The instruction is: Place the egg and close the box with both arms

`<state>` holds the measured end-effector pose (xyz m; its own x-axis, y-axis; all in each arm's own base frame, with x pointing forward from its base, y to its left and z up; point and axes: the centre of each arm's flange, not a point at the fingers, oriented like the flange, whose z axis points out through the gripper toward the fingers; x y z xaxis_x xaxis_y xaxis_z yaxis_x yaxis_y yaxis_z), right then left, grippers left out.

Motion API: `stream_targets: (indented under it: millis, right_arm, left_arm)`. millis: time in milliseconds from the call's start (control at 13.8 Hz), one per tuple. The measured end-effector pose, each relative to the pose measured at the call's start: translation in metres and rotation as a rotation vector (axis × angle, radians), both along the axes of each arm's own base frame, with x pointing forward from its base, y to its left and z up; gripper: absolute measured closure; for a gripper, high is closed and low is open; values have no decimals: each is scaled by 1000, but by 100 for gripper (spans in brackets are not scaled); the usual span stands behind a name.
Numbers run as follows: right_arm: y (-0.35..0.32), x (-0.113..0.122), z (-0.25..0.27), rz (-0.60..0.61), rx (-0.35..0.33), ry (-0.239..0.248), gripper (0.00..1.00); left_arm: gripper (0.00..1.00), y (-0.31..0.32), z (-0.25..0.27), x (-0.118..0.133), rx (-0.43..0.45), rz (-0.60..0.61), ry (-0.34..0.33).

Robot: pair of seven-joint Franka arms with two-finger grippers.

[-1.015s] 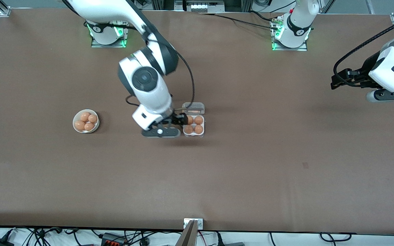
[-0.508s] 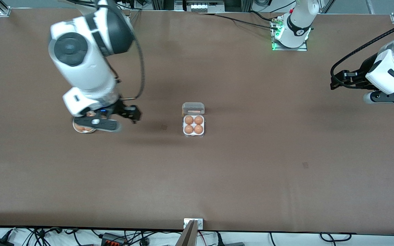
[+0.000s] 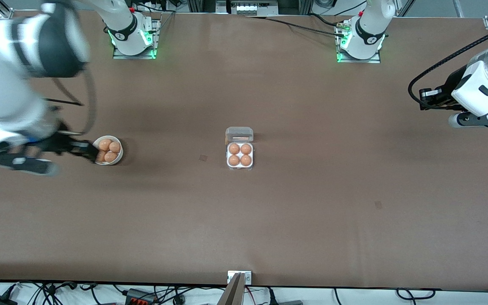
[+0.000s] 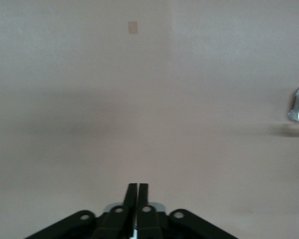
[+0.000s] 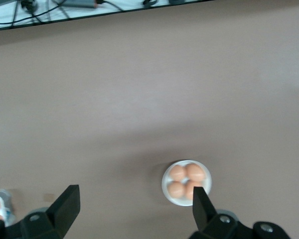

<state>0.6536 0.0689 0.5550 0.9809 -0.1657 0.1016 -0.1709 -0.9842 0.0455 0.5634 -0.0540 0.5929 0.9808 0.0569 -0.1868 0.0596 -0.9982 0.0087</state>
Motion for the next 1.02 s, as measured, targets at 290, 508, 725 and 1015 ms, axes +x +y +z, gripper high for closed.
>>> stream_targets:
  millis: [290,508,725,1015]
  right_arm:
    - [-111,-16,26,49,32,26,0]
    - [-102,-32,44,73,38,55,0]
    - [-98,-41,49,82,35,61,0]
    - [-99,-61,24,84,21,54,0]
  left_arm:
    - [99,-11,0,-2,-1,-21,5]
    - [99,-22,-3,-9,1,-46,48]
    - [99,-53,-10,-14,1,-112,83]
    - [99,-122,-32,-22,-37,-224,132]
